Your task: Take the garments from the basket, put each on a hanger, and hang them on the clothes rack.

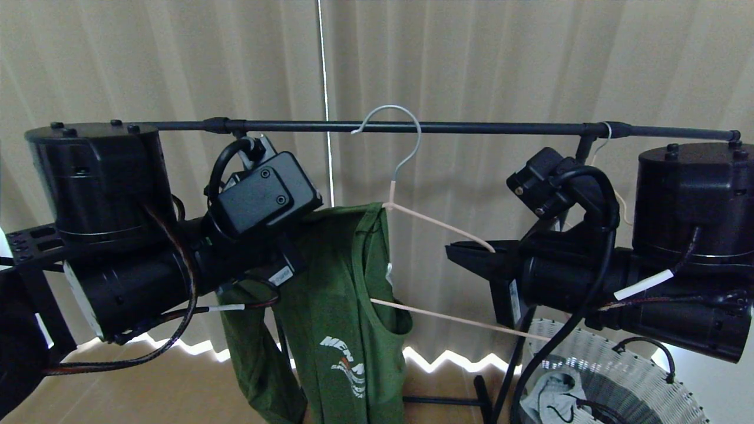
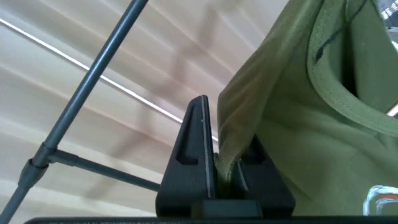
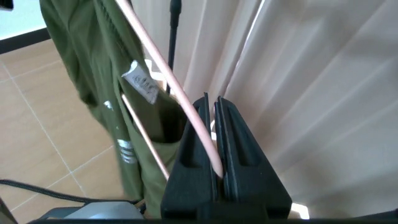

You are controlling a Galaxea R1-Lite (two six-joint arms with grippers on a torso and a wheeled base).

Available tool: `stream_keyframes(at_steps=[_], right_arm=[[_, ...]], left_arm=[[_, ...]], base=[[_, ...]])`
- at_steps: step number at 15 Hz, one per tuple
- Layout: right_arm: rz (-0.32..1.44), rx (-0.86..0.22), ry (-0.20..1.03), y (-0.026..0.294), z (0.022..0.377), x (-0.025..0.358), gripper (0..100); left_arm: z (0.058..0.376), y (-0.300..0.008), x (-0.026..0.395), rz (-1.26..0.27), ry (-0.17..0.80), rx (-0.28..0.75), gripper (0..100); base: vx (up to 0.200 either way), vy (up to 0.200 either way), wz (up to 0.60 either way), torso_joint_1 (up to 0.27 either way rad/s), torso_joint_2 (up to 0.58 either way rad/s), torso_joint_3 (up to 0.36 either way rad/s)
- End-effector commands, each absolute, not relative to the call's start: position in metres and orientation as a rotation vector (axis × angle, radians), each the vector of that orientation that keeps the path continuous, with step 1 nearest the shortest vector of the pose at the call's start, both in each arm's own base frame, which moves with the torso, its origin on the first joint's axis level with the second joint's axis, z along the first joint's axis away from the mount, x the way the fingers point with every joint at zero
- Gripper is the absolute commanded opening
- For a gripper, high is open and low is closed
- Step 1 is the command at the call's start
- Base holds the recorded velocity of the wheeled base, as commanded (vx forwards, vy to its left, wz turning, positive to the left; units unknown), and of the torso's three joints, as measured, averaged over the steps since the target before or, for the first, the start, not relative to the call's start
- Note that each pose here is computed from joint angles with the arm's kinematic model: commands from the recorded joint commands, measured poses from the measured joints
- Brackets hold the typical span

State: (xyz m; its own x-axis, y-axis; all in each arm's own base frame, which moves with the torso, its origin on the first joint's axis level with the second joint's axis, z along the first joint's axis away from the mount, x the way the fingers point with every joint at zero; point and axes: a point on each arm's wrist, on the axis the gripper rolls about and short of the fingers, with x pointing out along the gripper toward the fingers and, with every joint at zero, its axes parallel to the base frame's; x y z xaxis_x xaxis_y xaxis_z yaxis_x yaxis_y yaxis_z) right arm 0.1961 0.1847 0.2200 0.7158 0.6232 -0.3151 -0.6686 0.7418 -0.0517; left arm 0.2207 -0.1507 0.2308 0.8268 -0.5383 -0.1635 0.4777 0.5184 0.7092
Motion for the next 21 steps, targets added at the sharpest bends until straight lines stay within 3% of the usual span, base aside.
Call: stream_keyframes(at_steps=[1, 6, 7, 12, 16, 18, 21], right_arm=[[0.719, -0.165, 0.286, 0.184, 0.22, 0.196, 0], [0.72, -0.167, 0.289, 0.179, 0.221, 0.19, 0], [0.72, -0.168, 0.29, 0.178, 0.22, 0.189, 100], [0.697, -0.156, 0.288, 0.159, 0.217, 0.175, 100], [0.699, -0.131, 0.214, 0.142, 0.215, 0.156, 100], [0.703, -0.144, 0.252, 0.137, 0.2, 0.151, 100], [0.697, -0.167, 0.349, 0.14, 0.176, 0.154, 100]], left_arm=[[0.23, -0.151, 0.22, -0.611, -0.077, 0.825, 0], [0.224, -0.148, 0.217, -0.612, -0.056, 0.827, 0], [0.225, -0.148, 0.218, -0.61, -0.057, 0.826, 0], [0.224, -0.145, 0.221, -0.448, 0.019, 0.793, 0], [0.223, -0.135, 0.228, -0.325, 0.076, 0.759, 0], [0.225, -0.13, 0.234, -0.296, 0.078, 0.747, 0], [0.237, -0.134, 0.235, -0.285, 0.044, 0.637, 0]], base=[[0.0, 0.0, 0.0, 0.0, 0.0, 0.0], [0.0, 0.0, 0.0, 0.0, 0.0, 0.0], [0.0, 0.0, 0.0, 0.0, 0.0, 0.0], [0.0, 0.0, 0.0, 0.0, 0.0, 0.0], [0.0, 0.0, 0.0, 0.0, 0.0, 0.0], [0.0, 0.0, 0.0, 0.0, 0.0, 0.0], [0.0, 0.0, 0.0, 0.0, 0.0, 0.0]])
